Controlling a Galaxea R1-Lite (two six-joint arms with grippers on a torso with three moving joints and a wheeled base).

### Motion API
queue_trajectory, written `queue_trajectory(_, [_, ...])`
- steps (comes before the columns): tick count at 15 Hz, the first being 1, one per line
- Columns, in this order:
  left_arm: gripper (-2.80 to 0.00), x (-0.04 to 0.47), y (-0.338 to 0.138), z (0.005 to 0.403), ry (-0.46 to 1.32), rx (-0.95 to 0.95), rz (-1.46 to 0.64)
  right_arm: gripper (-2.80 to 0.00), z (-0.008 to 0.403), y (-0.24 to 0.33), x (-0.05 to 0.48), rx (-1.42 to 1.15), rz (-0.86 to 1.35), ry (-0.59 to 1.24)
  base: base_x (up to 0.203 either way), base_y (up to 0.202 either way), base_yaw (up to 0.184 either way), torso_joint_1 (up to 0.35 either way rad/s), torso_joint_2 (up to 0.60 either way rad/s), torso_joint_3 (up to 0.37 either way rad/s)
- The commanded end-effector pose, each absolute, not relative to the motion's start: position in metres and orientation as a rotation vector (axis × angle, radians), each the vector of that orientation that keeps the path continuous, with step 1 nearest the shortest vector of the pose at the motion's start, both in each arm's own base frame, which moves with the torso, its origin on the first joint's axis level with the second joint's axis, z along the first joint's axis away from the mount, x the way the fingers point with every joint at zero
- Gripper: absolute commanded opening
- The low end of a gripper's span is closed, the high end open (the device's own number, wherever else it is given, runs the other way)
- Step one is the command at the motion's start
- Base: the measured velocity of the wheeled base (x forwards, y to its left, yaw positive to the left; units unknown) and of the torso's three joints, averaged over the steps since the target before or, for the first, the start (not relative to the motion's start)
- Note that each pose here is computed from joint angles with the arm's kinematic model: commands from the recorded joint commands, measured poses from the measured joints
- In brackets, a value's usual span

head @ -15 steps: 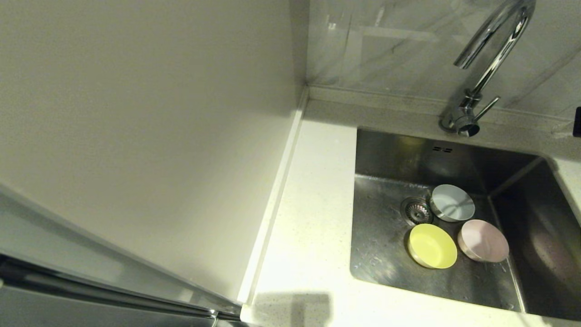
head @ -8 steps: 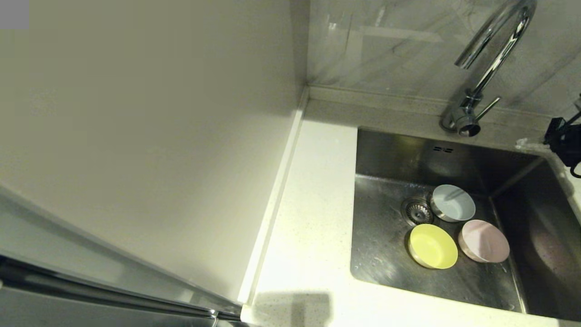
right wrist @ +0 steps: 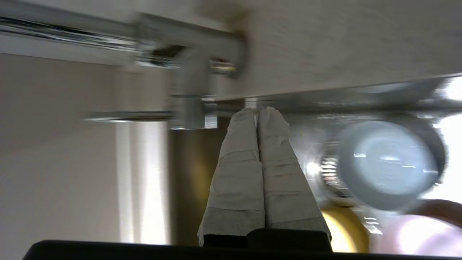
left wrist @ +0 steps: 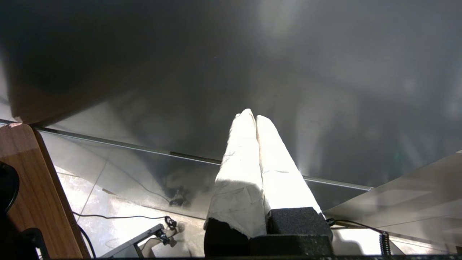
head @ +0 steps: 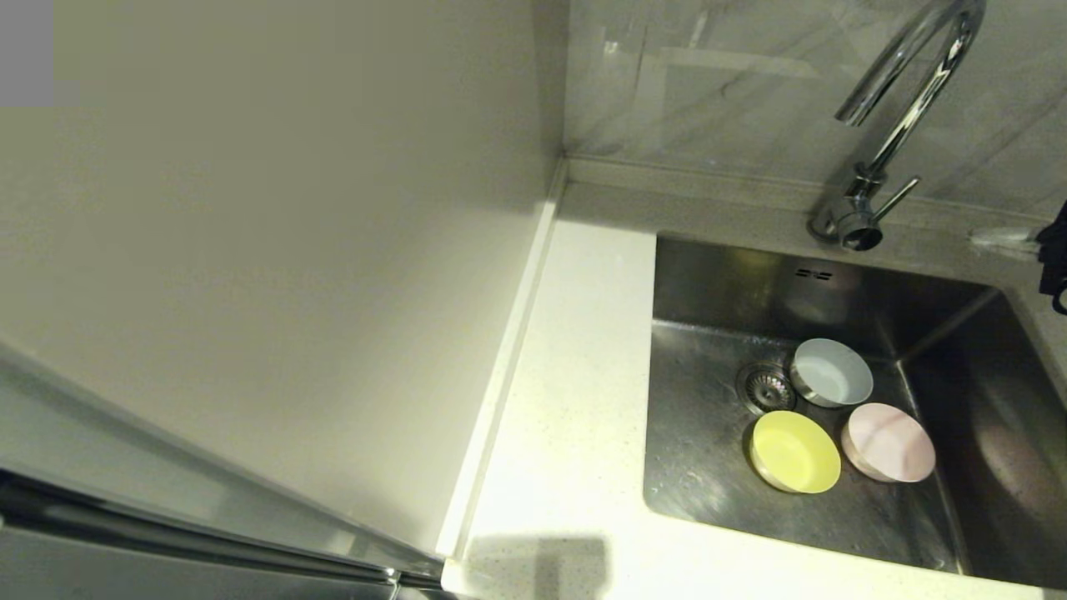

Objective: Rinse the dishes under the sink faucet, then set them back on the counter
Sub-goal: Turn on the faucet

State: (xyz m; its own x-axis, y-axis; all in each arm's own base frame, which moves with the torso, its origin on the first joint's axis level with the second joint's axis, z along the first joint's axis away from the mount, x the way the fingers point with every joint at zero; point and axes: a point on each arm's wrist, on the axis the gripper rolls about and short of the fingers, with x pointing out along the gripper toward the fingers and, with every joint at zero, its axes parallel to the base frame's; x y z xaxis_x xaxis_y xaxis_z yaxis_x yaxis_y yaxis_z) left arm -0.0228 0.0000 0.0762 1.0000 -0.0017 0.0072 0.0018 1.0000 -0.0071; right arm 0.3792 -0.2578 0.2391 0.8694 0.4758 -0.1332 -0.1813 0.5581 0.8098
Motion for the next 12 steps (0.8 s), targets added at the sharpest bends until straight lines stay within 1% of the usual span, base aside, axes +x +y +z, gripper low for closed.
queue_trajectory(1, [-2.80,-0.023,0.000,0.075,-0.005,-0.008,-0.002,-2.80,0.244,-0.258,0.378,0.953,0.456,0.368,0.000,0.000,0.000,0.000,0.00,0.000])
queue_trajectory(3, [-2.80,-0.023,0.000,0.075,-0.005,-0.008,-0.002,-2.80,0.249,-0.254,0.377,0.987,0.498,0.388,0.000,0.000,0.000,0.000,0.00,0.000])
queue_trajectory(7, [-2.80,-0.023,0.000,0.075,-0.005,-0.008,-0.002,-2.80,0.256,-0.228,0.387,0.999,0.560,0.425,0.000,0.000,0.000,0.000,0.00,0.000])
queue_trajectory(12, [-2.80,-0.023,0.000,0.075,-0.005,-0.008,-0.002,-2.80,0.262,-0.202,0.397,1.050,0.605,0.474,0.000,0.000,0.000,0.000,0.00,0.000])
